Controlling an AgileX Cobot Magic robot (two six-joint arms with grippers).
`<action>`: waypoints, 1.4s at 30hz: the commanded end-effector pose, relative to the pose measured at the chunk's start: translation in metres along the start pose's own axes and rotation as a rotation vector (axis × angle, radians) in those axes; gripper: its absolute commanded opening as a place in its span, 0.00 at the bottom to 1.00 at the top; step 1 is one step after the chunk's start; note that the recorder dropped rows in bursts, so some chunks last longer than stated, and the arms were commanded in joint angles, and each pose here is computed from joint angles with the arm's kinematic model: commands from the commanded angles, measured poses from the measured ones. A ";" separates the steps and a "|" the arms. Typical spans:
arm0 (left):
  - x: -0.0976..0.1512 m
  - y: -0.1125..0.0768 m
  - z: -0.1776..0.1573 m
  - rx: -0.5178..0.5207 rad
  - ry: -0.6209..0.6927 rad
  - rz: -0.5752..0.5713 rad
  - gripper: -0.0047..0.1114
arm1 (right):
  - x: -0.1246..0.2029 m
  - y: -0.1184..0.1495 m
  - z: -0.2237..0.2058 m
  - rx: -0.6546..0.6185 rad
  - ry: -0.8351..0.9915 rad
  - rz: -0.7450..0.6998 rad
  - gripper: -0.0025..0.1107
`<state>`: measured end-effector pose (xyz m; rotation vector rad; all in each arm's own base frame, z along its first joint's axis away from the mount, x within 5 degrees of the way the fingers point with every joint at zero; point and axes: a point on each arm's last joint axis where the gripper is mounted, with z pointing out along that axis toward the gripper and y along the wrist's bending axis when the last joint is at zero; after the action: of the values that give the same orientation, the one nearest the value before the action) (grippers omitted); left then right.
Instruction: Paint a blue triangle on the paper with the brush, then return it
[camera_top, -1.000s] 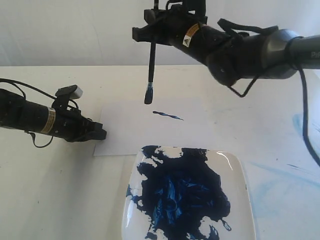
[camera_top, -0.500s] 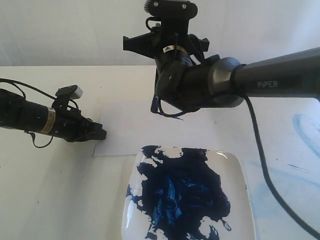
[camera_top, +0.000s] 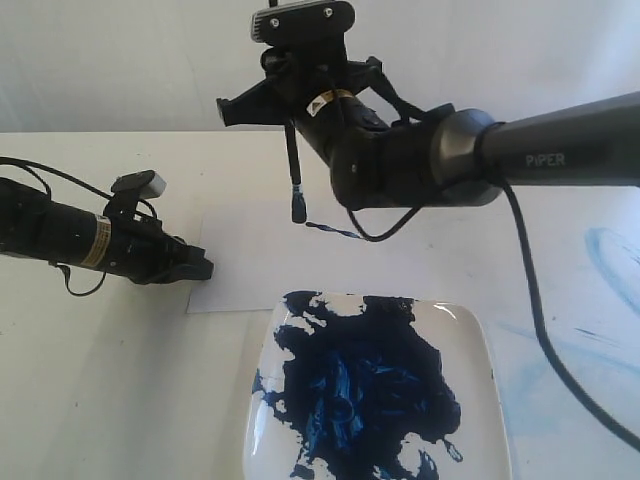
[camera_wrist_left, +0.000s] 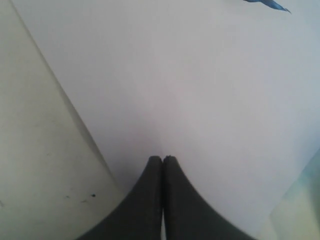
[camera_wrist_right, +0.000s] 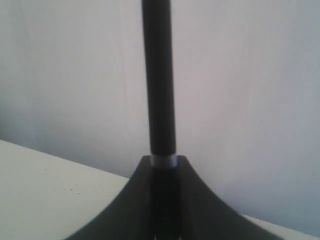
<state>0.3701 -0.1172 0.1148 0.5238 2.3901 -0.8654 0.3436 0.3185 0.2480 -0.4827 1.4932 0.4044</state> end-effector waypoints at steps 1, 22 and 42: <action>0.000 0.001 0.001 -0.008 0.008 0.017 0.04 | -0.002 -0.015 0.004 -0.097 -0.008 -0.006 0.02; 0.000 0.001 0.001 -0.008 0.008 0.020 0.04 | -0.014 -0.053 -0.001 -0.218 0.038 -0.021 0.02; 0.000 0.001 0.001 -0.008 0.008 0.021 0.04 | -0.009 -0.056 -0.010 -0.247 0.171 -0.240 0.02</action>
<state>0.3699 -0.1174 0.1140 0.5326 2.3883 -0.8677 0.3651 0.2688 0.2551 -0.8960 1.5536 0.3771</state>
